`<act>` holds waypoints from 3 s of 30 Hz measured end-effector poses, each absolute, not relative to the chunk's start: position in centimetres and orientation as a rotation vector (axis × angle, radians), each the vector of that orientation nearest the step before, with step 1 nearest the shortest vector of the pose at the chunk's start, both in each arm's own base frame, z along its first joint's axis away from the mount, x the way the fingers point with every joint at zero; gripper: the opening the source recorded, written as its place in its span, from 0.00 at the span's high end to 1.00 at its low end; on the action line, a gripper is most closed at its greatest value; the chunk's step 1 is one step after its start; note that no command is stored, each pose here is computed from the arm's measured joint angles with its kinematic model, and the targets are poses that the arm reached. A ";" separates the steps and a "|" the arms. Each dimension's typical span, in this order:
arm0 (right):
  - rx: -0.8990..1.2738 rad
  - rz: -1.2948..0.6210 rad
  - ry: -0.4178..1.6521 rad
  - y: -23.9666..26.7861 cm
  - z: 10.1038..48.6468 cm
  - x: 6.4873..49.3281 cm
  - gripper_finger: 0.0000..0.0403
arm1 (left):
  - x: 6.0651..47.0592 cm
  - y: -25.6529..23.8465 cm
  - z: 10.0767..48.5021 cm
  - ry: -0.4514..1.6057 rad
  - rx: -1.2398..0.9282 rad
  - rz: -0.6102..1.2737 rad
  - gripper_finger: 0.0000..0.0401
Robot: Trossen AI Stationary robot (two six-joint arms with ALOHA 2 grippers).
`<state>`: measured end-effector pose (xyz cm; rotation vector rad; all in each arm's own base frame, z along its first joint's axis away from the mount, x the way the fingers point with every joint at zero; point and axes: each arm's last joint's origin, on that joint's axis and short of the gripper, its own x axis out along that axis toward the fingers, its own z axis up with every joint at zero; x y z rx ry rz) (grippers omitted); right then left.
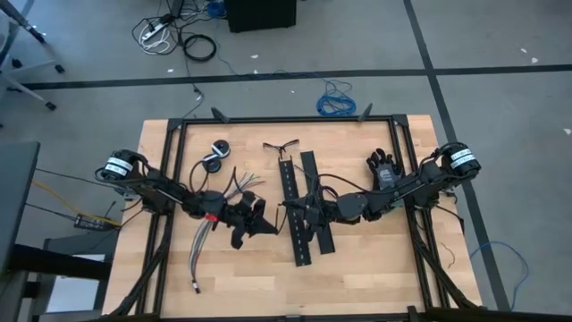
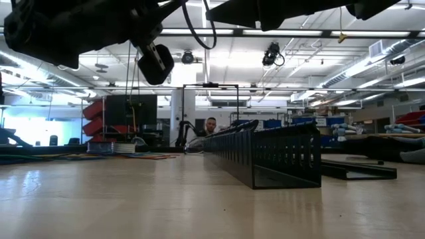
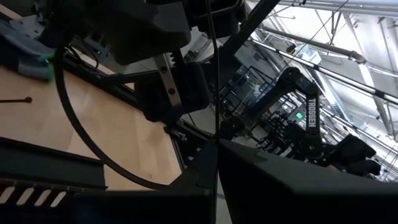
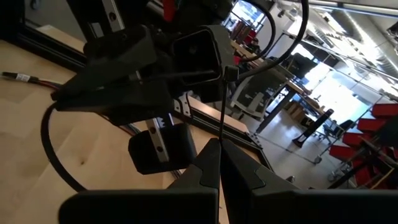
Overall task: Ziptie cables
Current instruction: Wrap the black zip tie on the cable
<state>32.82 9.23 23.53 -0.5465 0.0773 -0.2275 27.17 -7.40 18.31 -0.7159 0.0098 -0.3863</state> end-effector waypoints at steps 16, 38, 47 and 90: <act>-0.546 -0.239 0.081 8.8 23.5 32.9 1.00 | 27.3 -7.0 18.3 0.012 -0.717 -0.379 1.00; -0.538 -0.237 0.096 8.8 23.4 32.9 1.00 | 27.3 -7.1 18.2 0.020 -0.710 -0.388 1.00; -0.538 -0.228 0.094 8.9 23.4 32.9 1.00 | 27.3 -6.9 18.2 0.018 -0.711 -0.383 1.00; -0.758 -0.207 0.111 9.0 23.4 32.9 1.00 | 27.5 -6.3 18.1 0.051 -0.869 -0.367 1.00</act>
